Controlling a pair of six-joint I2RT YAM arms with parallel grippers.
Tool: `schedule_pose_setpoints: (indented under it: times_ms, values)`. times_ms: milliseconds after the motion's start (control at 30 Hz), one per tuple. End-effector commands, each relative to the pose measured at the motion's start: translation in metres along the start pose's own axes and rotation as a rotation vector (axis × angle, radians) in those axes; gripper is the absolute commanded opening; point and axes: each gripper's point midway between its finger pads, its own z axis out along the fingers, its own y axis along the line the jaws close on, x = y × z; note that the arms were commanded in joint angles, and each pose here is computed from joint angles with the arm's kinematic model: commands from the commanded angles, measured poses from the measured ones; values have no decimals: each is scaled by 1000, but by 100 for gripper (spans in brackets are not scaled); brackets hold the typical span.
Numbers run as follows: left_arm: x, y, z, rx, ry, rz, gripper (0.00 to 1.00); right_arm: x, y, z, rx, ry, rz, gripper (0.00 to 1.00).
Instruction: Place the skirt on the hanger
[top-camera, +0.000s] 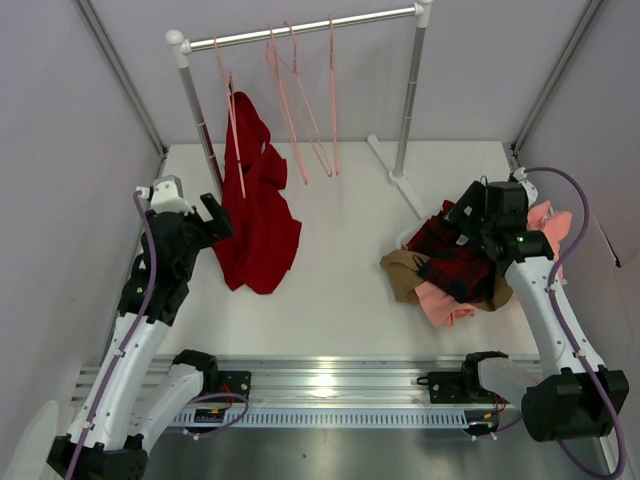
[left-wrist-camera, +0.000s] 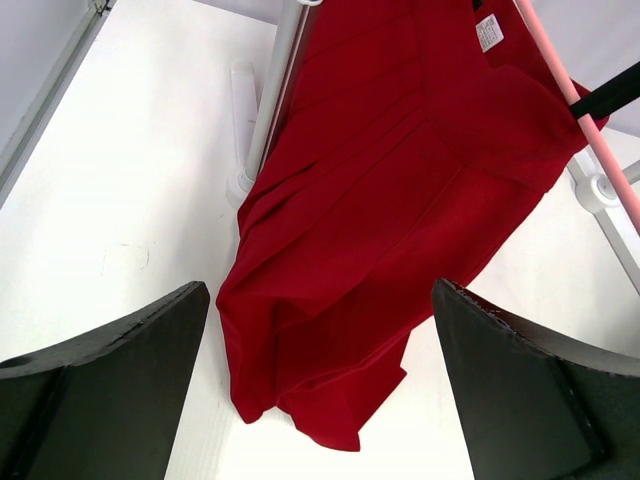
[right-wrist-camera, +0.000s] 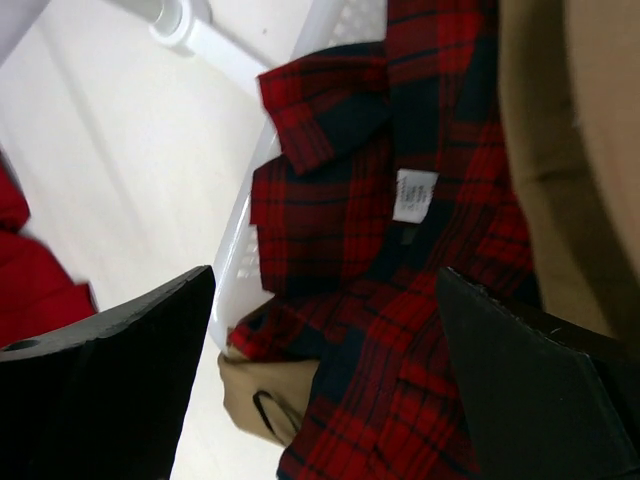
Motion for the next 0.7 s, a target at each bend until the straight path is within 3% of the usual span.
schedule_pose_setpoints:
  times_ms: [0,367,500,667]
  values:
    - [-8,-7,-2,34,-33,2,99,-19,-10,7,17,-73,35,99]
    - [-6,-6,-2,36,-30,8,99,-22,-71,18,211,-10,29,99]
    - [-5,-8,-1,43,-25,11,99,-11,-73,17,209,48,13,99]
    - [-3,-9,1,48,-16,13,99,-55,-47,-17,162,-37,-22,99]
